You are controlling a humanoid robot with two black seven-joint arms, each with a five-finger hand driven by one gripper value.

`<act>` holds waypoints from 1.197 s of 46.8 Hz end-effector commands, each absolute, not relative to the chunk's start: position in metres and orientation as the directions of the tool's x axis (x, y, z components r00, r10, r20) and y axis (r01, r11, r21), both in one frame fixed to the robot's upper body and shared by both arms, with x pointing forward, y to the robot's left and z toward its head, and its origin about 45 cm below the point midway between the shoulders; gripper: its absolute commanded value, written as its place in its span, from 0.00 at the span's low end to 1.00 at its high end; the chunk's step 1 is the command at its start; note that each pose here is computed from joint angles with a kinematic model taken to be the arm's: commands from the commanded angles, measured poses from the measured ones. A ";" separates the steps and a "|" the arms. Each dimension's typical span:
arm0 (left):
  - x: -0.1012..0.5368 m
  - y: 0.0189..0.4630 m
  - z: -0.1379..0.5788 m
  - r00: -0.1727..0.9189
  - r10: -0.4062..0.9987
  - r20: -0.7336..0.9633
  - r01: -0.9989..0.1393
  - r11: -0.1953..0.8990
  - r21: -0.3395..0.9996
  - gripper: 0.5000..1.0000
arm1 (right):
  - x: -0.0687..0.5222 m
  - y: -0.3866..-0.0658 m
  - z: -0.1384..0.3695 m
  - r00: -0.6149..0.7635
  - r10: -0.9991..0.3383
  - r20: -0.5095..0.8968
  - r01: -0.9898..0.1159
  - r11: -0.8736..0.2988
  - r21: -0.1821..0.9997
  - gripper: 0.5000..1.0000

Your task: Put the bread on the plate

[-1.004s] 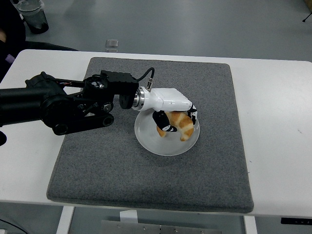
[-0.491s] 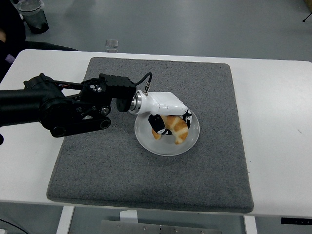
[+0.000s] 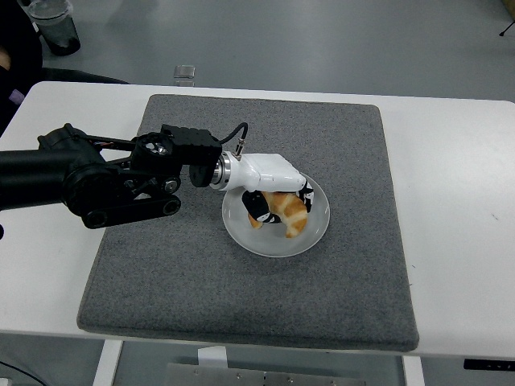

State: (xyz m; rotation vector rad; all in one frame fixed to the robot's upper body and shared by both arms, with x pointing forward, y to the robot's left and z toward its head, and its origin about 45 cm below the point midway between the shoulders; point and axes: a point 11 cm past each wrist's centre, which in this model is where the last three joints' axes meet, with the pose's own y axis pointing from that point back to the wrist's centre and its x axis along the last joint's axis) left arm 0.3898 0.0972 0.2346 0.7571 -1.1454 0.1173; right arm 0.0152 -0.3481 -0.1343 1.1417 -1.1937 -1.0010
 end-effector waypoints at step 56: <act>0.444 0.116 0.376 0.589 0.424 0.688 -0.653 0.751 0.097 0.98 | 0.015 -0.348 -0.134 0.120 -0.979 0.164 -0.008 0.164 0.986 0.86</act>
